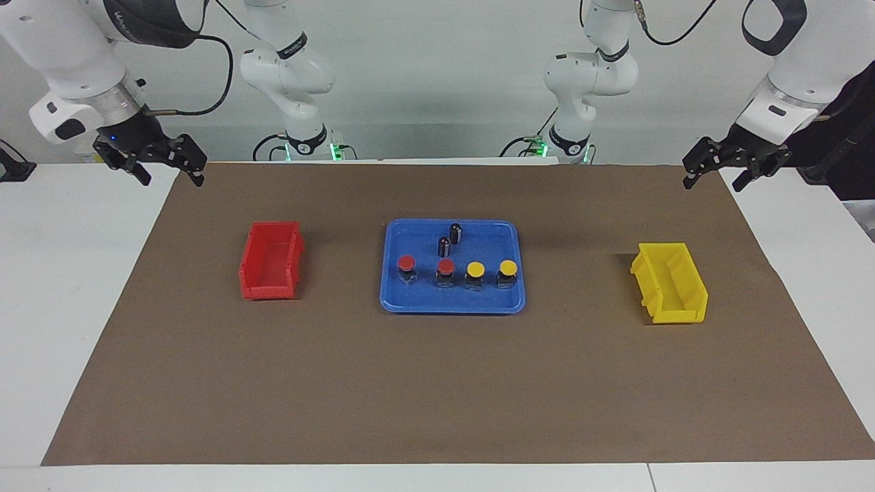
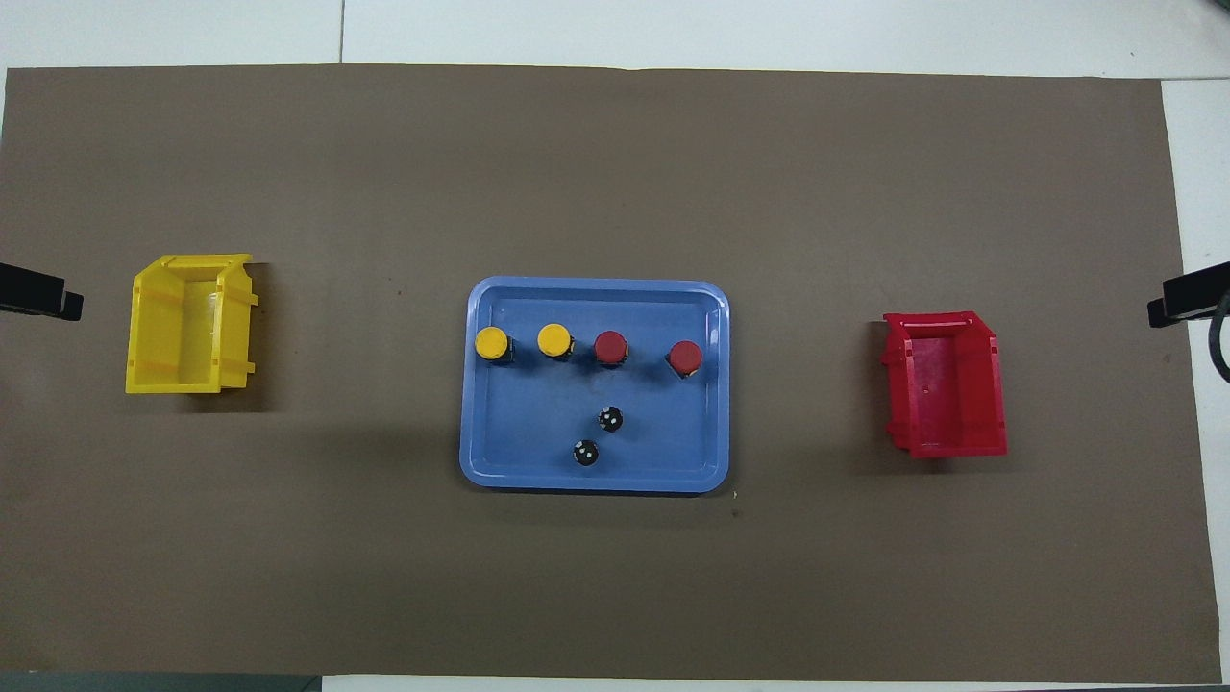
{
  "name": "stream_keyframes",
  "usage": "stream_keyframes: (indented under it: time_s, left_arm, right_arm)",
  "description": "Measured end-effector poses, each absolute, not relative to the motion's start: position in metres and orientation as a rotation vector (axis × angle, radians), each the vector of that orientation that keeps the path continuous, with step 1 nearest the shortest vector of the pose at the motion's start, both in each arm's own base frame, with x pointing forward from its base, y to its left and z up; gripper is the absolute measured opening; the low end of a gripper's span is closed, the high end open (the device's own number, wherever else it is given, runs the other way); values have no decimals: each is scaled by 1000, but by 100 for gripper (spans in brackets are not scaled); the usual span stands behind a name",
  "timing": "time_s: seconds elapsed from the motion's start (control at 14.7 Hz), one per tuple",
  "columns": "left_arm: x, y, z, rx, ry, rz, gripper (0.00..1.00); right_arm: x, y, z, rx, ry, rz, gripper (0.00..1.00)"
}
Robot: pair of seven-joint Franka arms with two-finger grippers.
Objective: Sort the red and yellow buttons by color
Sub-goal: 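Move the right gripper from rest toward the red buttons on the tray, then grasp the red button nearest the red bin with the right gripper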
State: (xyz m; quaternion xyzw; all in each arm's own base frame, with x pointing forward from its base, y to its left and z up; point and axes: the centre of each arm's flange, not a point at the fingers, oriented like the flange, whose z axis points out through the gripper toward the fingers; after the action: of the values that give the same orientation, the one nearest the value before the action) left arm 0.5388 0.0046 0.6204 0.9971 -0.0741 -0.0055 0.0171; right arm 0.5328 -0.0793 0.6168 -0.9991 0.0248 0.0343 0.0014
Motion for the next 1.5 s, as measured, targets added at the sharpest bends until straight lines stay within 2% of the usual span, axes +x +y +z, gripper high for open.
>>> stream_keyframes:
  time_s: [0.68,0.95,1.23,1.5]
  left_arm:
    - [539,5,620,3099,-230,-17,100]
    - [539,5,620,3099,-230,-17,100]
    - [539,5,620,3099,-230,-17,100]
    - [539,5,620,3099,-230,-17,100]
  right_arm:
    - [533,-76,617,-3137,68,108,100]
    - [537,-50,618,-3142,-7,105,100]
    - [546,26,618,-3159,20,63,100]
    - [564,160,577,-3151,93,-20,100]
